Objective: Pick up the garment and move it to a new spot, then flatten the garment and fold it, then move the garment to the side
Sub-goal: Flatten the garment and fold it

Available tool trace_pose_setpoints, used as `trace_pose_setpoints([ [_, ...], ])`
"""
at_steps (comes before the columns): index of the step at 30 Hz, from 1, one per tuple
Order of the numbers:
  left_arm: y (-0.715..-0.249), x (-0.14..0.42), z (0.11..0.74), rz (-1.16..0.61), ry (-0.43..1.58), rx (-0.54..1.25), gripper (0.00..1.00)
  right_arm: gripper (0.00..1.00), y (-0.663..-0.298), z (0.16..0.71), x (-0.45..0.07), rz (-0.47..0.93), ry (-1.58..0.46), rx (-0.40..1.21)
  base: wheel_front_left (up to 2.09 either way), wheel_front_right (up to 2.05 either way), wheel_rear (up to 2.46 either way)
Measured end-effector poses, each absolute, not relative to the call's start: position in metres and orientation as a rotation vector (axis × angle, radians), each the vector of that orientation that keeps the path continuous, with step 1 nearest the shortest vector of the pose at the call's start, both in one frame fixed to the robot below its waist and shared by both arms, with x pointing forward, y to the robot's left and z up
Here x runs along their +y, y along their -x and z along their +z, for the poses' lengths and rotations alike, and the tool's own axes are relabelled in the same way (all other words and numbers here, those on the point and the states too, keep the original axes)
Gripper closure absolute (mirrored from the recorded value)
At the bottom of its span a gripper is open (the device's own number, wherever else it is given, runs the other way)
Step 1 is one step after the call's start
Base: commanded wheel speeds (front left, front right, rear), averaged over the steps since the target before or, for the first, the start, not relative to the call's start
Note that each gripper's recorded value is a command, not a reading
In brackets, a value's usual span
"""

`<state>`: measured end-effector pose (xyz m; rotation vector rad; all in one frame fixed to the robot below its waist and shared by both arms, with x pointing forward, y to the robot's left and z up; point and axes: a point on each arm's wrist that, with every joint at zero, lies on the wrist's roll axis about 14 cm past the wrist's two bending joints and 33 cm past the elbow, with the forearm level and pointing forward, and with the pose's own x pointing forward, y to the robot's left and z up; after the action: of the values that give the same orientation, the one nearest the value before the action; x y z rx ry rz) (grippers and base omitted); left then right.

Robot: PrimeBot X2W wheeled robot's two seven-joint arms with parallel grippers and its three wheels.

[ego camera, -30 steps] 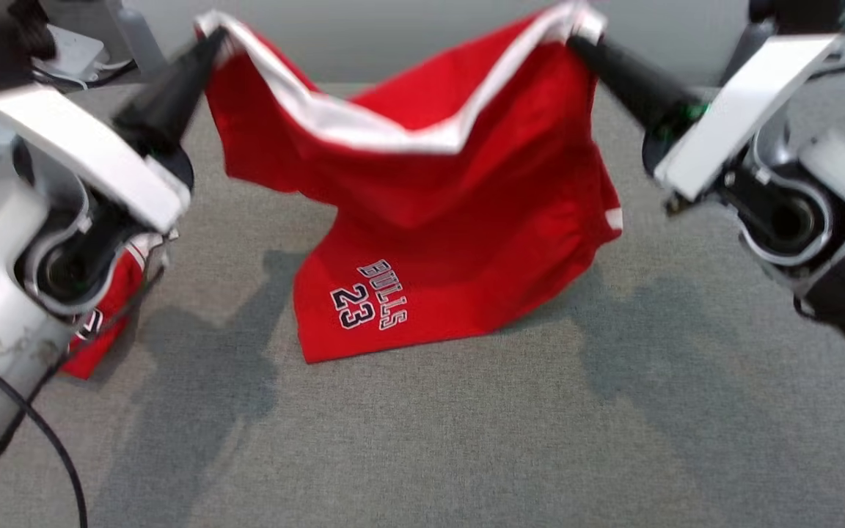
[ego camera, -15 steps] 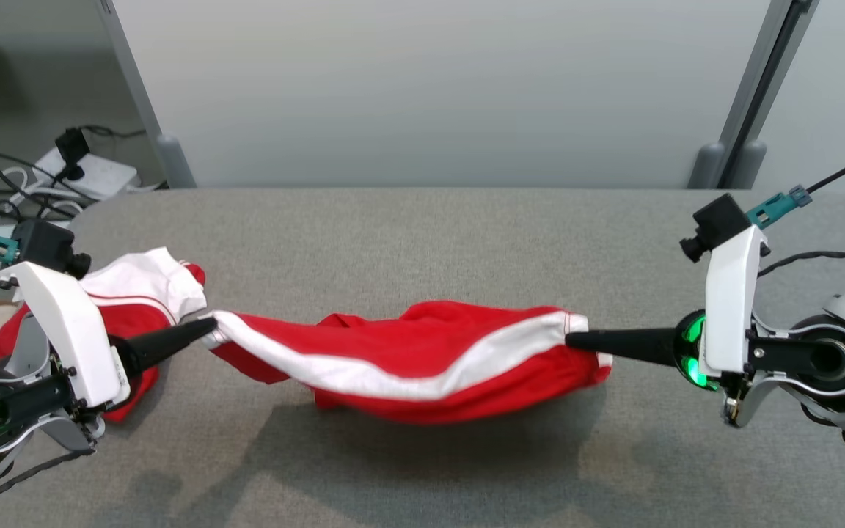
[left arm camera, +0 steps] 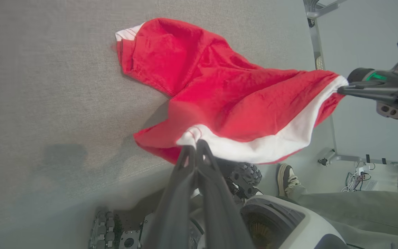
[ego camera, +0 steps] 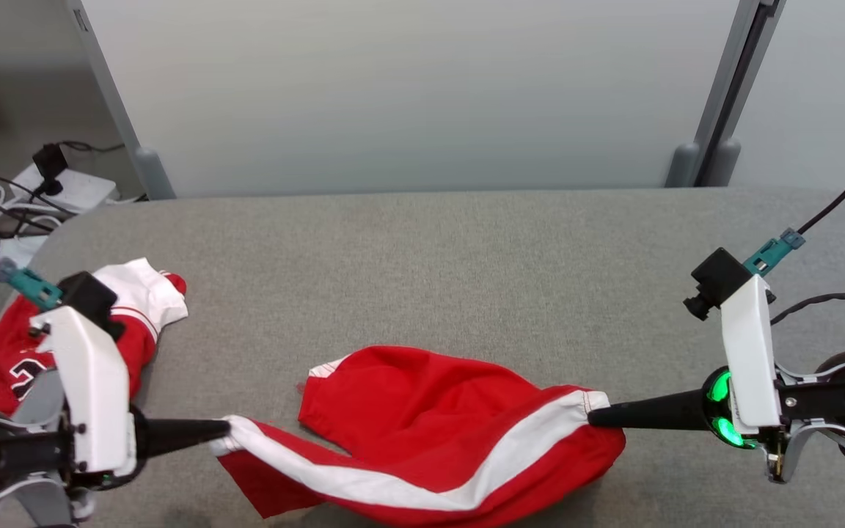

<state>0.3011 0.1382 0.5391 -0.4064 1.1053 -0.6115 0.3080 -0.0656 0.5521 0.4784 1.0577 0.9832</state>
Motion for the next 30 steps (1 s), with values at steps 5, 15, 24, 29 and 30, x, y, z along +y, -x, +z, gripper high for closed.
trace_pose_setpoints([
  [5,-0.315,0.115,0.507,-0.644,0.441,1.177,1.00,1.00,-0.343,0.526,-0.055,0.927,-0.492,1.046,0.00,0.00,0.00],
  [15,-0.580,0.066,0.666,-0.720,0.602,0.066,1.00,1.00,-0.625,0.689,-0.056,0.594,-0.623,0.049,0.00,0.00,0.00],
  [24,-0.642,0.070,0.604,-0.647,0.555,0.086,1.00,1.00,-0.661,0.575,-0.047,0.562,-0.637,0.321,0.00,0.00,0.00],
  [29,-0.641,0.070,0.507,-0.609,0.563,0.268,1.00,1.00,-0.654,0.494,-0.065,0.524,-0.675,0.535,0.00,0.00,0.00],
  [30,-0.637,0.071,0.483,-0.599,0.559,0.313,1.00,1.00,-0.649,0.475,-0.069,0.519,-0.676,0.584,0.00,0.00,0.00],
])
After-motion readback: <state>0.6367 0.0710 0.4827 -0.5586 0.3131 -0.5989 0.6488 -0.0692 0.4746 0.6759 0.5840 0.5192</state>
